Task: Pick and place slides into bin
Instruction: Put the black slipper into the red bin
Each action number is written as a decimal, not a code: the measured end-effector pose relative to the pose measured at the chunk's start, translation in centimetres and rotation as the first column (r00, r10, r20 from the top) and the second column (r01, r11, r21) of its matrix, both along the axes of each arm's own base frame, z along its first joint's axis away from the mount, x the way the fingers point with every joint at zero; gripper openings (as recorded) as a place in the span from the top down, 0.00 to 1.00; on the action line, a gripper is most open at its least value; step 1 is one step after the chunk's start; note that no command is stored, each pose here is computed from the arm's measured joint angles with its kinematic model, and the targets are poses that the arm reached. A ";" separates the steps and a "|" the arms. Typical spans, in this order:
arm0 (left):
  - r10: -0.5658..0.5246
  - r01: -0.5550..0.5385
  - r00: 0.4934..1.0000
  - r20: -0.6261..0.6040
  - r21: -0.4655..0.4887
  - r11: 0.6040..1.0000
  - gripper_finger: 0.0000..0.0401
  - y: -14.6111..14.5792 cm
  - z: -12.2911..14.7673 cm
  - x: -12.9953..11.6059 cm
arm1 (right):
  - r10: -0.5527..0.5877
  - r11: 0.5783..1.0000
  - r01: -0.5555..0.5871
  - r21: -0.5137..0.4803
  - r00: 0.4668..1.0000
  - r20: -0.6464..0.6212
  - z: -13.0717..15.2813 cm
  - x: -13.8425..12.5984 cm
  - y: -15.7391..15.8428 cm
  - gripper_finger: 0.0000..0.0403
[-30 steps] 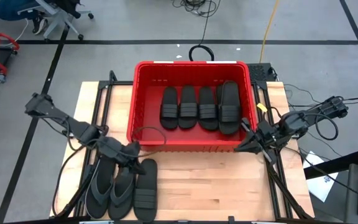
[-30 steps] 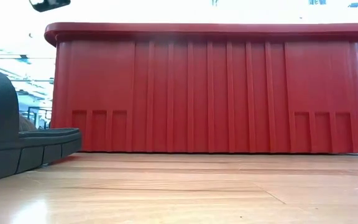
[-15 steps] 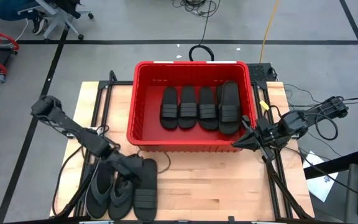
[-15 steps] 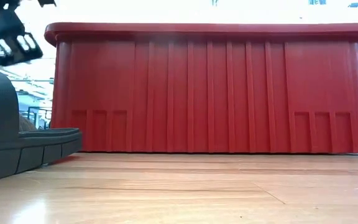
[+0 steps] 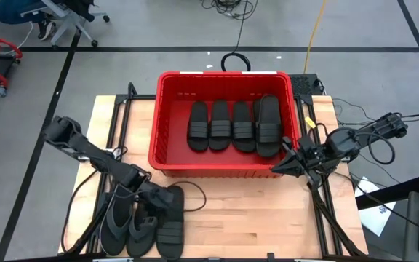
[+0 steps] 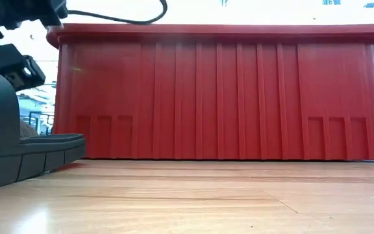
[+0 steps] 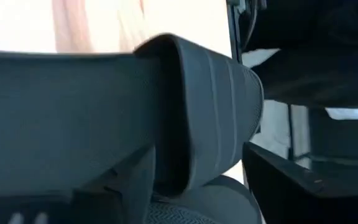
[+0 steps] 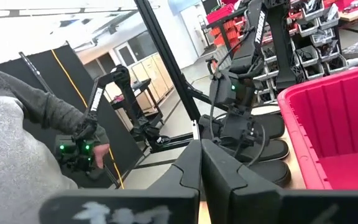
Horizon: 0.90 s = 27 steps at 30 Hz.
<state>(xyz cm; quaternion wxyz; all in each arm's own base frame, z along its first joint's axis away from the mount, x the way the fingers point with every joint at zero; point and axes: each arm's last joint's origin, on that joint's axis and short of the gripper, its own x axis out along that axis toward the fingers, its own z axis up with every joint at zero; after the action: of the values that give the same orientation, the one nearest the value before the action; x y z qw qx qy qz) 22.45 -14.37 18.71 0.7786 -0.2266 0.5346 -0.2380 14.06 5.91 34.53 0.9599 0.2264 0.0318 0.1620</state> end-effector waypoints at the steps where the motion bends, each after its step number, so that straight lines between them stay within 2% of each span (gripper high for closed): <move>1: -0.010 0.009 1.000 -0.007 -0.013 1.000 0.37 -0.1 -0.2 0.1 | 0.000 1.000 0.000 -0.001 1.000 -0.001 0.0 0.0 0.0 1.00; 6: -0.006 0.003 0.998 -0.069 -0.034 0.999 0.29 -0.8 -1.9 0.9 | 0.000 1.000 0.000 -0.004 1.000 -0.009 -0.1 0.2 0.1 1.00; 10: -0.013 0.010 0.994 -0.108 -0.036 0.999 0.29 -1.2 -3.2 1.2 | 0.002 1.000 -0.002 0.002 1.000 -0.017 -0.2 0.3 0.2 1.00; 12: -0.031 0.025 0.994 -0.109 -0.056 0.998 0.32 -1.4 -3.4 1.3 | 0.002 1.000 -0.002 0.005 1.000 -0.019 -0.2 0.4 0.2 1.00; 14: -0.059 0.053 0.995 -0.080 -0.076 0.996 0.39 -1.5 -3.3 1.5 | 0.004 1.000 -0.003 0.005 1.000 -0.021 -0.2 0.4 0.2 1.00; 16: -0.077 0.073 0.996 -0.047 -0.084 0.994 0.50 -1.7 -2.9 1.7 | 0.004 1.000 -0.004 0.003 1.000 -0.022 -0.3 0.4 0.2 1.00; 21: -0.127 0.127 0.992 0.005 -0.107 0.986 0.90 -2.0 -1.9 2.1 | 0.006 1.000 -0.006 -0.007 1.000 -0.031 -0.4 0.4 0.2 1.00; 22: -0.135 0.136 0.991 0.014 -0.118 0.984 0.95 -2.1 -1.6 2.3 | 0.007 1.000 -0.007 -0.013 0.999 -0.031 -0.4 0.4 0.2 1.00; 27: -0.147 0.149 0.989 0.029 -0.132 0.980 0.97 -2.9 -0.7 2.5 | 0.007 0.999 -0.009 -0.037 0.998 -0.055 -0.7 0.3 0.2 1.00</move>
<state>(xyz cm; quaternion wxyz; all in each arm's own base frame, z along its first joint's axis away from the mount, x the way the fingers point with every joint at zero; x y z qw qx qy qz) 24.96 -17.25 18.05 0.7468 -0.2355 0.5255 -0.3325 14.40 6.09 33.84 0.9621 0.2127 0.0623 0.1590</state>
